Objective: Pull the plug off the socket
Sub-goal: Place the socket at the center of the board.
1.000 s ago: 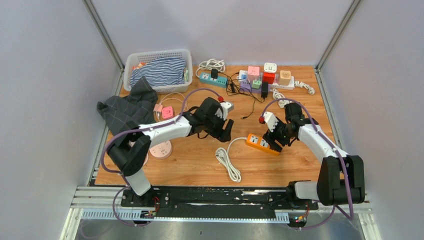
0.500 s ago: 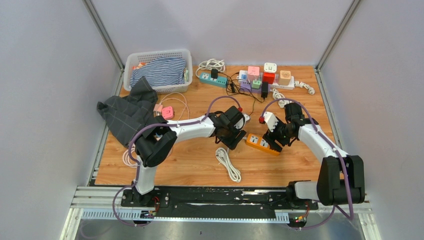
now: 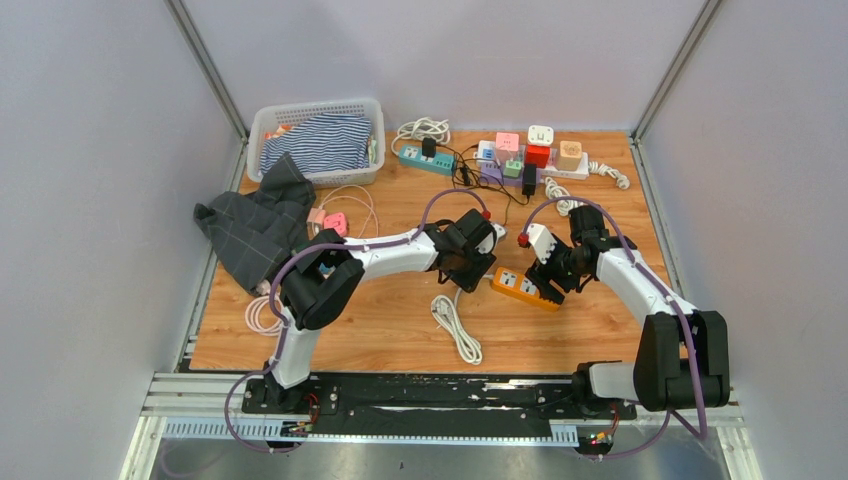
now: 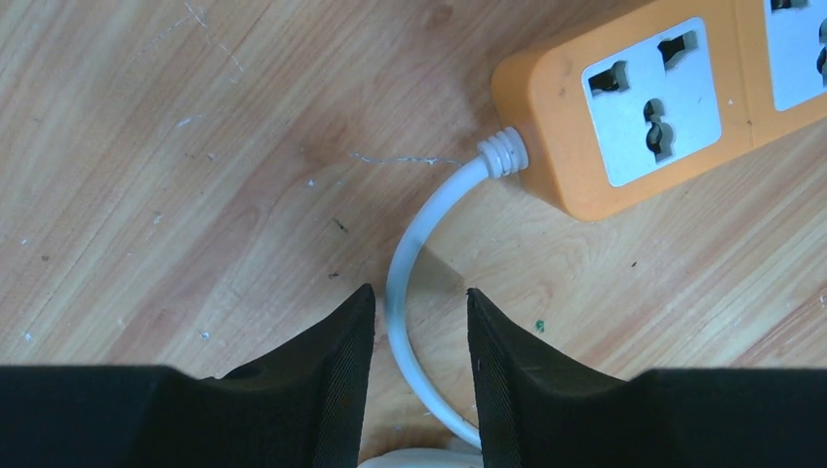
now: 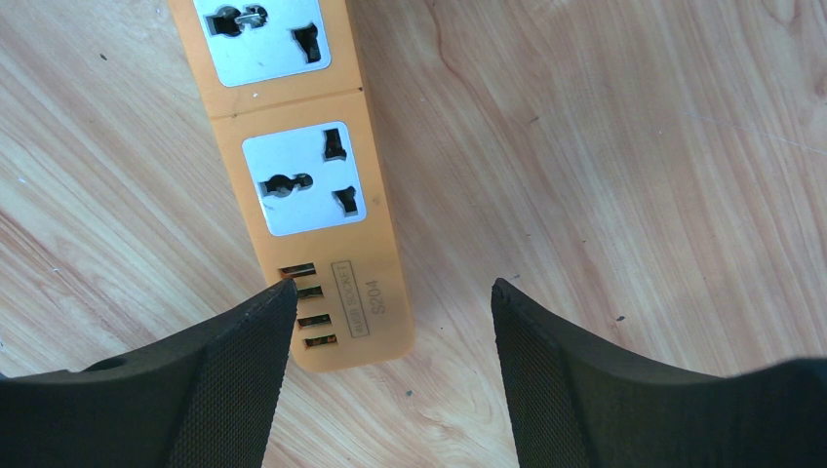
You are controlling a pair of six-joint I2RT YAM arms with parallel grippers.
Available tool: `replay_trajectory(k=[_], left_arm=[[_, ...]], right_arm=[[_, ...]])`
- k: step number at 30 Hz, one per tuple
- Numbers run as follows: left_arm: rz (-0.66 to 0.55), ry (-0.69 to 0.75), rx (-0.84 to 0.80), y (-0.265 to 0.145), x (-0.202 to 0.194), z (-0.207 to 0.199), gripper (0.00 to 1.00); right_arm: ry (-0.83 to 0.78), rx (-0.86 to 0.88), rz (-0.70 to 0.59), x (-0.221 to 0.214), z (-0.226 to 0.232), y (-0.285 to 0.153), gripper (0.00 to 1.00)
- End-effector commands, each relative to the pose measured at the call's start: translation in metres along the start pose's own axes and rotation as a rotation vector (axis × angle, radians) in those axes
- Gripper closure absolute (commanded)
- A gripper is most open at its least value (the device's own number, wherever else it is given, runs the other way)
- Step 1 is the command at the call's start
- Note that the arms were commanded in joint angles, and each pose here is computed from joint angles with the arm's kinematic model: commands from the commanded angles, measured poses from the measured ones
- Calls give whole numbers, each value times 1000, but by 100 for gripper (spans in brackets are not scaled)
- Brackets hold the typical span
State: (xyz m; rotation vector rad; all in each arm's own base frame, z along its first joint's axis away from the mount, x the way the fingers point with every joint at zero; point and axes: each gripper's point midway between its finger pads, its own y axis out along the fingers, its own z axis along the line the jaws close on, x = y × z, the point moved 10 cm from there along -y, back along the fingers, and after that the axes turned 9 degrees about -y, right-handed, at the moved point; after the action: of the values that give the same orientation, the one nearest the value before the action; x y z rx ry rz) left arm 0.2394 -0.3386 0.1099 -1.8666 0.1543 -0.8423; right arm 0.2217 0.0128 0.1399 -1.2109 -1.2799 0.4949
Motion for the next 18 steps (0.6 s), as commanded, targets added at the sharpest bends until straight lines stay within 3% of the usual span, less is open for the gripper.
replay_trajectory(k=[1,15,18], left_arm=[[-25,16,-12,10,0,-9,58],[-171,157,64,19,-5,-27,59],[-207,186,60,21,-7,-31,69]], right_arm=[[13,45,12,-6,5,1,25],[12,48,9,-6,5,1,25],[12,46,6,-5,5,0,25]])
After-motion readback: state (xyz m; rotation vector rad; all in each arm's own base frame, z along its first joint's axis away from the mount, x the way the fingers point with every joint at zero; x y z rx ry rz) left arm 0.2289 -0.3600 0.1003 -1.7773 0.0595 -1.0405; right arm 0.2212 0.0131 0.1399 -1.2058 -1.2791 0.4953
